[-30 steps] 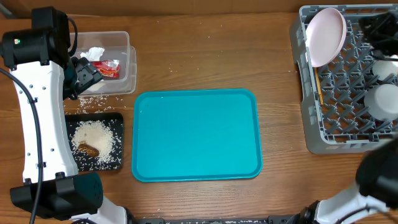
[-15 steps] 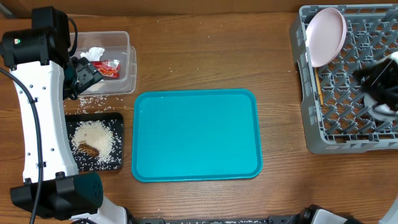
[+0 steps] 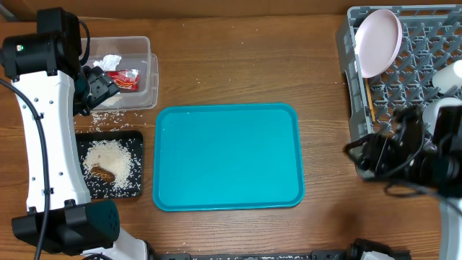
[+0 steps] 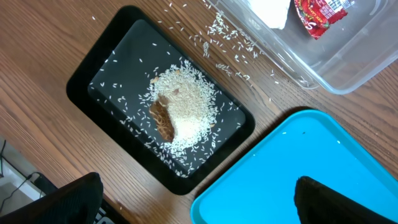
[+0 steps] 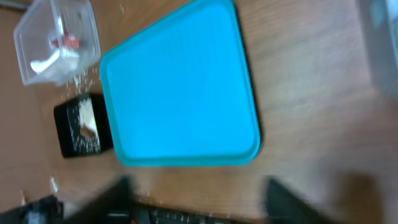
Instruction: Sort waste into correct bins and load items into the dishwasher
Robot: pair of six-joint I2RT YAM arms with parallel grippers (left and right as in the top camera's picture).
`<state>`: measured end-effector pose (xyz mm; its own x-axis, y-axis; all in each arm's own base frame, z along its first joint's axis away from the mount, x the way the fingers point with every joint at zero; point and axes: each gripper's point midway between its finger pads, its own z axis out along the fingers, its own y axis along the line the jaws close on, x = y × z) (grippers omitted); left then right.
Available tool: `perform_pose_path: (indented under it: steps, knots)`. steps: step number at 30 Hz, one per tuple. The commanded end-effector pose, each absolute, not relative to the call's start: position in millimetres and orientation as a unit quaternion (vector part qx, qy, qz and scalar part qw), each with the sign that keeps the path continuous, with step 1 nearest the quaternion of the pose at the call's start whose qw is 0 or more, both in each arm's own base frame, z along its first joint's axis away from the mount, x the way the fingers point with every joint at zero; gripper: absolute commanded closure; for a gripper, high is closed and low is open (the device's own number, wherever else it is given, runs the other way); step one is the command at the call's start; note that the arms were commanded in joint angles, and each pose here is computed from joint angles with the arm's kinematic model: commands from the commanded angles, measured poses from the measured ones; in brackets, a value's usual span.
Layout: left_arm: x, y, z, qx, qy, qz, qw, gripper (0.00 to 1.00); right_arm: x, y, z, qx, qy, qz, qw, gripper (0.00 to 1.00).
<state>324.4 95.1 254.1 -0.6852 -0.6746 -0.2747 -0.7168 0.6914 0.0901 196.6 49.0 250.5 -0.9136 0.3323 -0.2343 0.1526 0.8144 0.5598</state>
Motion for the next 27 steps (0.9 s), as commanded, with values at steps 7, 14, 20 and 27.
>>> perform_pose_path:
  steps: [7,14,20,27]
  knots:
    - [322.4,95.9,266.1,-0.388,0.908,0.090,0.131,0.00,177.7,55.9,242.3,0.136,0.941,0.282,0.126,0.00]
    - [322.3,96.0,266.3,-0.389,0.908,0.090,0.131,0.00,179.3,48.0,236.7,0.115,0.953,0.248,0.134,0.00]
    - [322.3,95.9,266.2,-0.389,0.908,0.090,0.131,0.00,193.2,57.5,245.7,0.066,0.949,0.251,0.180,0.00]
    - [322.4,95.9,266.1,-0.389,0.908,0.090,0.131,0.00,216.0,91.4,249.6,-0.061,0.915,0.259,0.303,0.00]
